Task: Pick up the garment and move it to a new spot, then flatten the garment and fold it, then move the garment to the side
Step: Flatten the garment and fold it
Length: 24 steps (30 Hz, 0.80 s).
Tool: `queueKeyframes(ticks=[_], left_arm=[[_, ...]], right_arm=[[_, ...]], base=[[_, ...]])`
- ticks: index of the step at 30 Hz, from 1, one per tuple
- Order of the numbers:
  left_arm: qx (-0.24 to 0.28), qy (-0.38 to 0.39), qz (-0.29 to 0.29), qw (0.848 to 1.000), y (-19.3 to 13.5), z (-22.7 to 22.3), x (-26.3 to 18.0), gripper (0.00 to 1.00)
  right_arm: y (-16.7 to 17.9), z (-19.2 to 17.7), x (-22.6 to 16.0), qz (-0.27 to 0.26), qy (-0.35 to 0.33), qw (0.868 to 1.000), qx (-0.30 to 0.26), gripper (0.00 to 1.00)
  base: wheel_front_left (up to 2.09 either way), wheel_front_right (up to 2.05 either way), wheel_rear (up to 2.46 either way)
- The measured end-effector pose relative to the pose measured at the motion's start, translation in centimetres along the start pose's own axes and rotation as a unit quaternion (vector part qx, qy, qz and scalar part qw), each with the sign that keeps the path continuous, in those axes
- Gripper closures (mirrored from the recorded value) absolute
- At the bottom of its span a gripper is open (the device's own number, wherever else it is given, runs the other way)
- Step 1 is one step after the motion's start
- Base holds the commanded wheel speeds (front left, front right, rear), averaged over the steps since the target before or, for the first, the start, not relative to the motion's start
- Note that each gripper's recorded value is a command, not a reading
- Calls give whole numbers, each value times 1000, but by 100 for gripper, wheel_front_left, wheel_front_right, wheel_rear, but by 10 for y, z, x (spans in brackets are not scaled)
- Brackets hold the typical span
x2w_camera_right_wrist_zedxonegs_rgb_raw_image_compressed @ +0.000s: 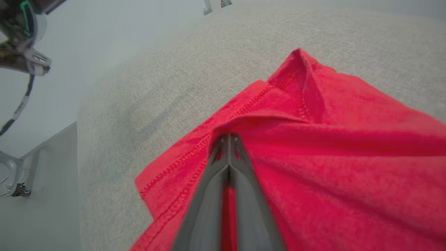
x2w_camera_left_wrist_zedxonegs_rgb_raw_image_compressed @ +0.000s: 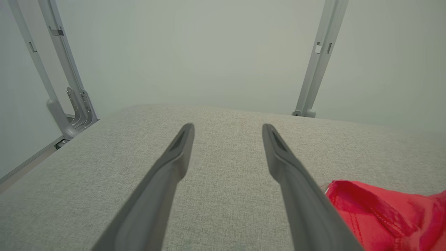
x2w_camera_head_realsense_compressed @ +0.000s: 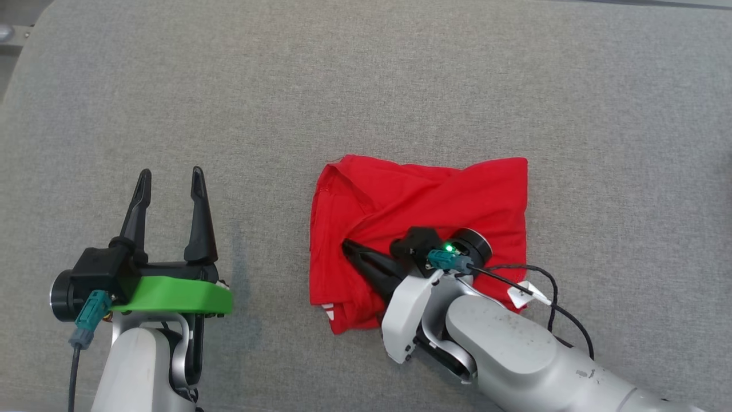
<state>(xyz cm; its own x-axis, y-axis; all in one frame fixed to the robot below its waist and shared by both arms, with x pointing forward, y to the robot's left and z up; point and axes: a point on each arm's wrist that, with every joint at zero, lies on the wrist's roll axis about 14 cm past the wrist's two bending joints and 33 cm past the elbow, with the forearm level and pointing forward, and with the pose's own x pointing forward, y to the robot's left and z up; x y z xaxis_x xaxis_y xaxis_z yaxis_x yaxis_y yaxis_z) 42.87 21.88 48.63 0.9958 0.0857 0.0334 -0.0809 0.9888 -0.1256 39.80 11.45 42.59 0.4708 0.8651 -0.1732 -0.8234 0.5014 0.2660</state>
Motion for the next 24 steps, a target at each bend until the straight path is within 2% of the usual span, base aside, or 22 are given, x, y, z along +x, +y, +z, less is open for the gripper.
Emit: queueKeyframes(ticks=[7,11,15,19,22,23,24], left_arm=[[0,0,10,1000,6,1,-3,0],[0,0,9,1000,5,0,-1,0],[0,-1,6,1000,3,1,0,0],[-1,-3,-3,1000,-4,1,-1,0],[-2,-11,-11,1000,-10,6,1,0],[-2,-12,-13,1000,-12,7,1,0],[-2,-13,-15,1000,-13,8,1,0]], right_arm=[[26,-2,12,46,11,999,-8,100],[28,12,13,50,-14,999,-9,100],[16,37,8,34,-58,998,-7,100],[-31,73,-29,-49,-130,990,-4,100],[-64,86,-66,-118,-167,979,-9,32],[-73,88,-79,-141,-175,974,-10,0],[-83,90,-93,-167,-183,969,-11,0]], base=[[0,0,0],[0,0,0],[0,0,0],[0,0,0],[0,0,0],[0,0,0],[0,0,0]])
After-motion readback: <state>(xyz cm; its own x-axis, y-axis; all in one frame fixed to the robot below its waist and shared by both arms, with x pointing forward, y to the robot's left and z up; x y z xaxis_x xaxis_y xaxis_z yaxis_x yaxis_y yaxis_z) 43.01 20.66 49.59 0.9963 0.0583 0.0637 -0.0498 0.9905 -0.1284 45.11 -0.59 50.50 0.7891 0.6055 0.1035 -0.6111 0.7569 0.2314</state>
